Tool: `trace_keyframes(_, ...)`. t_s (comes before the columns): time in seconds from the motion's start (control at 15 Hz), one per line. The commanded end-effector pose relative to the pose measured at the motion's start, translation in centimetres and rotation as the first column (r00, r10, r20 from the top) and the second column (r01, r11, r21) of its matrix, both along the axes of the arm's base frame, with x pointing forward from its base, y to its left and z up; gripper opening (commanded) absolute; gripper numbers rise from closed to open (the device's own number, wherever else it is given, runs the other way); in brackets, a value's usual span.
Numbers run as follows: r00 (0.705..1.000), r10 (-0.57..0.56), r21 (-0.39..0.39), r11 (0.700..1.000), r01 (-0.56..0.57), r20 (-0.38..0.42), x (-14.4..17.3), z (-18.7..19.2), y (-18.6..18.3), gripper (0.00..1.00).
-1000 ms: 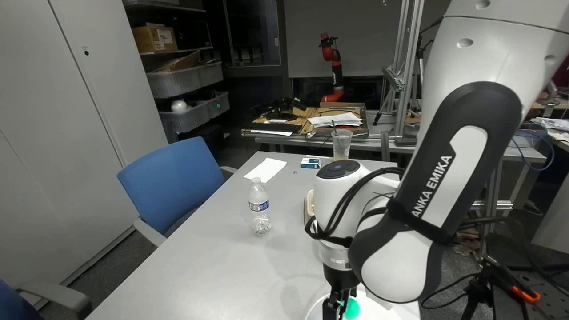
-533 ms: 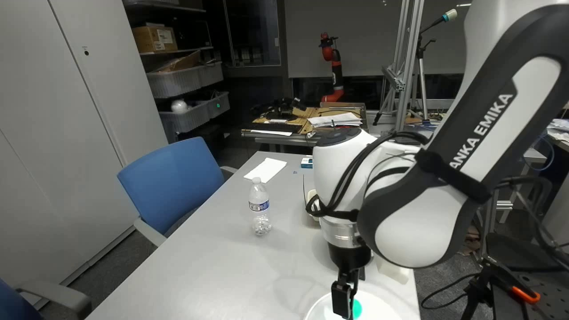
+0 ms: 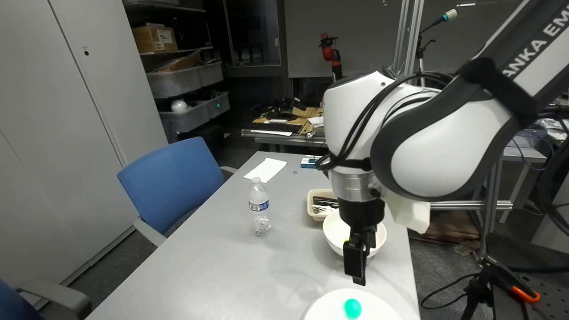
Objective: Get the blue ball from the white bowl and place it on the white plate
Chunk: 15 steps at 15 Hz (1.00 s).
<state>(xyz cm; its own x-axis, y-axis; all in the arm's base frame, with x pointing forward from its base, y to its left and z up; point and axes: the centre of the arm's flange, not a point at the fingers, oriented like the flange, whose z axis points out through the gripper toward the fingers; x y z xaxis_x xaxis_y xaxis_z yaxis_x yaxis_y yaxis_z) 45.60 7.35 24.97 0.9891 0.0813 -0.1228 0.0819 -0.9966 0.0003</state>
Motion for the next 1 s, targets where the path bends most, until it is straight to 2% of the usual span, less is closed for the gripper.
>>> trace_keyframes(0.0,0.999,0.009,0.025,1.0,-0.01,0.045,-1.9,3.6,-1.6,1.0)
trace_keyframes(0.67,0.989,0.006,0.046,0.999,-0.013,0.146,-4.4,8.3,-4.2,1.0)
trace_keyframes(0.73,0.991,-0.007,0.032,0.999,0.003,0.132,-2.7,6.8,-3.1,1.0)
trace_keyframes(0.93,0.989,-0.007,0.033,0.999,0.002,0.146,-3.3,7.4,-3.4,1.0)
